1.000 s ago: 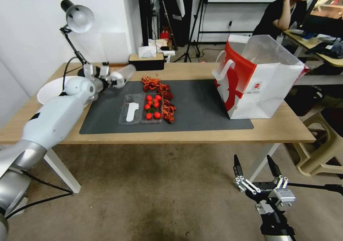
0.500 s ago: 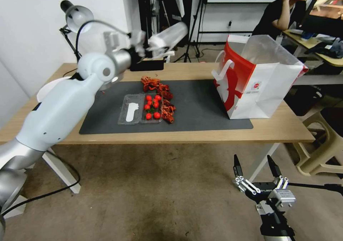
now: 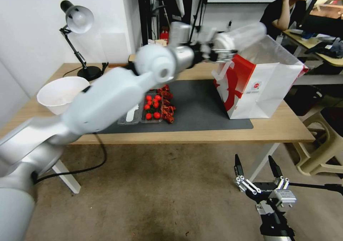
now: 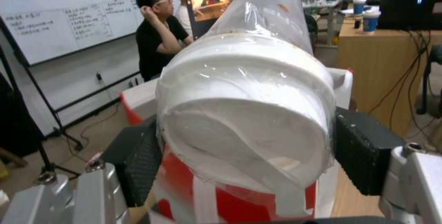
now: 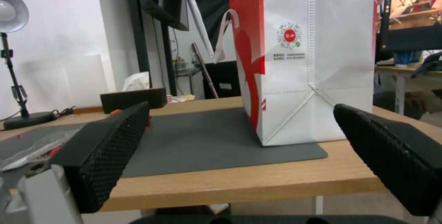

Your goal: Pick up the trash from the table and place it into the takeout bag.

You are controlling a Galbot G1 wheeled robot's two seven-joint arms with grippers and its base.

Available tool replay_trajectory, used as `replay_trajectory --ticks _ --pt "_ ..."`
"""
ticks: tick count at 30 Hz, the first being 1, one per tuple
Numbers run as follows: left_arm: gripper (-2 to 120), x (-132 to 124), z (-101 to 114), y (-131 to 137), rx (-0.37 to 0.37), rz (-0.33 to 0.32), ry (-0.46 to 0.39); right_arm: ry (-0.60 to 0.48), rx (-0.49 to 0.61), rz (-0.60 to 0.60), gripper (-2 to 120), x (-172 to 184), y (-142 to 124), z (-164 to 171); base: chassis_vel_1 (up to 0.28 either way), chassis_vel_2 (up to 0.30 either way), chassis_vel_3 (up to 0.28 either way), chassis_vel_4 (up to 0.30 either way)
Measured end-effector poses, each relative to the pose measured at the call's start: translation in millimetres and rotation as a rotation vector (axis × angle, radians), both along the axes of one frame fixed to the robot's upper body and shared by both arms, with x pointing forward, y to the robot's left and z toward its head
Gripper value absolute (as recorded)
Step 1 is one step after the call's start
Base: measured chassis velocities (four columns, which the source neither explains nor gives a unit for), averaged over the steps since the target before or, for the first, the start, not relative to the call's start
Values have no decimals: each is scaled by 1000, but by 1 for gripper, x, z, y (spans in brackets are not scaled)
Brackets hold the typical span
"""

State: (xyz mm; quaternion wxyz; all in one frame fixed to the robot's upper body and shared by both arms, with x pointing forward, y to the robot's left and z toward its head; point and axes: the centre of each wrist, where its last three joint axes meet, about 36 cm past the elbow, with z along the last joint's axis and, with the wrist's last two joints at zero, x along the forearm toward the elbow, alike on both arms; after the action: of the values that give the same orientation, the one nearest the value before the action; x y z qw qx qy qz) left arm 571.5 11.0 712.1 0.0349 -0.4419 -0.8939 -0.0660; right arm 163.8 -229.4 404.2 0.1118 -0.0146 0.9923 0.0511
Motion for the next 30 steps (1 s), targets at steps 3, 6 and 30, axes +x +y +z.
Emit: replay_trajectory --ticks 3,6,30 --pt "75 8 4 -14 43 9 -38 -1 -2 -2 100 0 -1 0 0 0 0 0" --pt "75 21 4 -27 110 33 -106 -3 -4 -2 100 0 -3 1 0 0 0 0" --pt "100 32 9 -41 194 59 -157 -11 -10 -1 100 4 -11 0 0 0 0 0"
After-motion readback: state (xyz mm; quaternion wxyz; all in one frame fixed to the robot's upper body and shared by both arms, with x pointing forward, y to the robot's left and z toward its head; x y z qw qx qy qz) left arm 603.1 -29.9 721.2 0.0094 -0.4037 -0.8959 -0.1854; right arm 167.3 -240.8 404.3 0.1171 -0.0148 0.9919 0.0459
